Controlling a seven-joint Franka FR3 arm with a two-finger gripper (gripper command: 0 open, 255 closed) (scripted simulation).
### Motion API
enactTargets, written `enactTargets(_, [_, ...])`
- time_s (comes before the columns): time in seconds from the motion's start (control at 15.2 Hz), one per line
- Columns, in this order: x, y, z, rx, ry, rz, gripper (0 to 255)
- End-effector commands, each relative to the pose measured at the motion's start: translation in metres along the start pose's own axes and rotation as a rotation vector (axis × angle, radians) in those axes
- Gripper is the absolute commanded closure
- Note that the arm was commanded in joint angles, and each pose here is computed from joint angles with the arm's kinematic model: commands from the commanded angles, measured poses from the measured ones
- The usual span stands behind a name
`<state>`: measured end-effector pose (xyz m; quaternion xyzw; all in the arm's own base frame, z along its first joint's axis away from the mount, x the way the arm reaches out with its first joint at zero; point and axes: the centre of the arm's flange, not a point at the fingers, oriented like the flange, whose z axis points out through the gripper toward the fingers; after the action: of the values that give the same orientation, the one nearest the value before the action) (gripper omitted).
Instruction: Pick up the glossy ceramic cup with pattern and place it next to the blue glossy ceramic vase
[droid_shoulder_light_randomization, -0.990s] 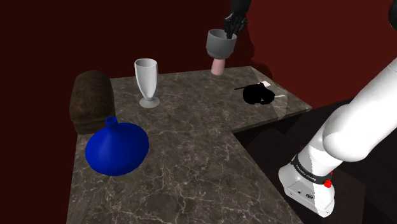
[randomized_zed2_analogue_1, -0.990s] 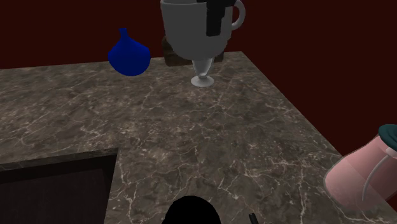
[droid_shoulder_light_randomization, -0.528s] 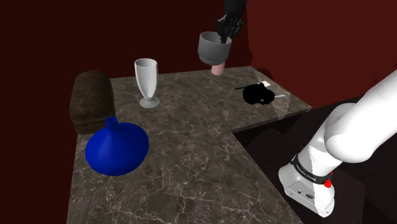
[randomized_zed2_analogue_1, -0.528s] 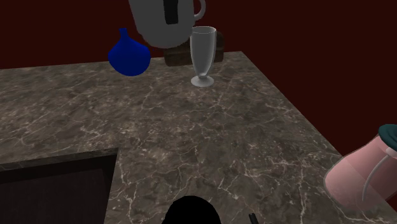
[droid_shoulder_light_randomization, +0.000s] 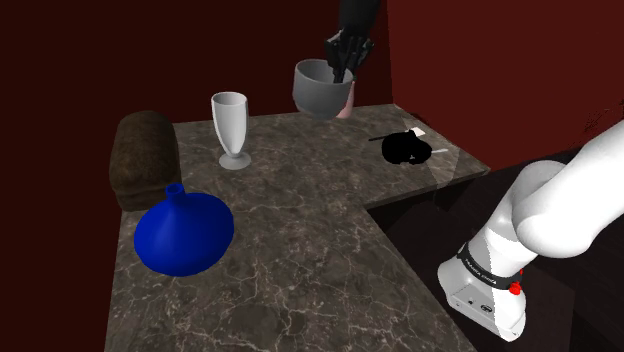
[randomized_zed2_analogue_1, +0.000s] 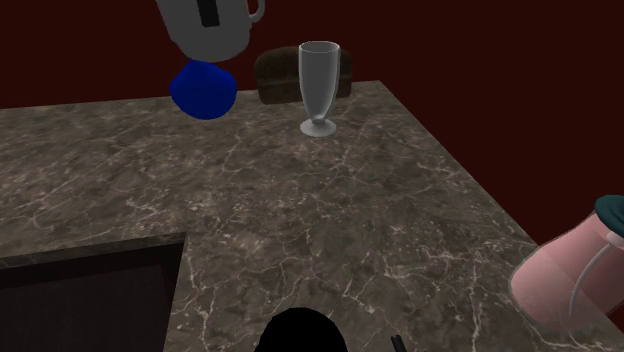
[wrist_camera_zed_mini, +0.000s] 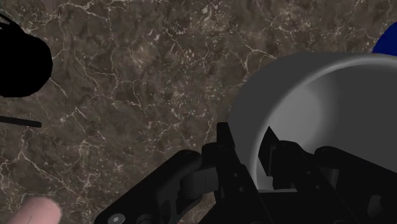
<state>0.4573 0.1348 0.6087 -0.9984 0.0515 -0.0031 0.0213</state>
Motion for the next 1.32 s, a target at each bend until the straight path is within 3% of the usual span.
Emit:
enactTargets(0.0, [-0.011, -0.024, -0.001, 0.0, 0.001, 0.002, 255])
enactTargets(1.25, [-0.129, -0.245, 0.008, 0.0, 0.001, 0.002, 255])
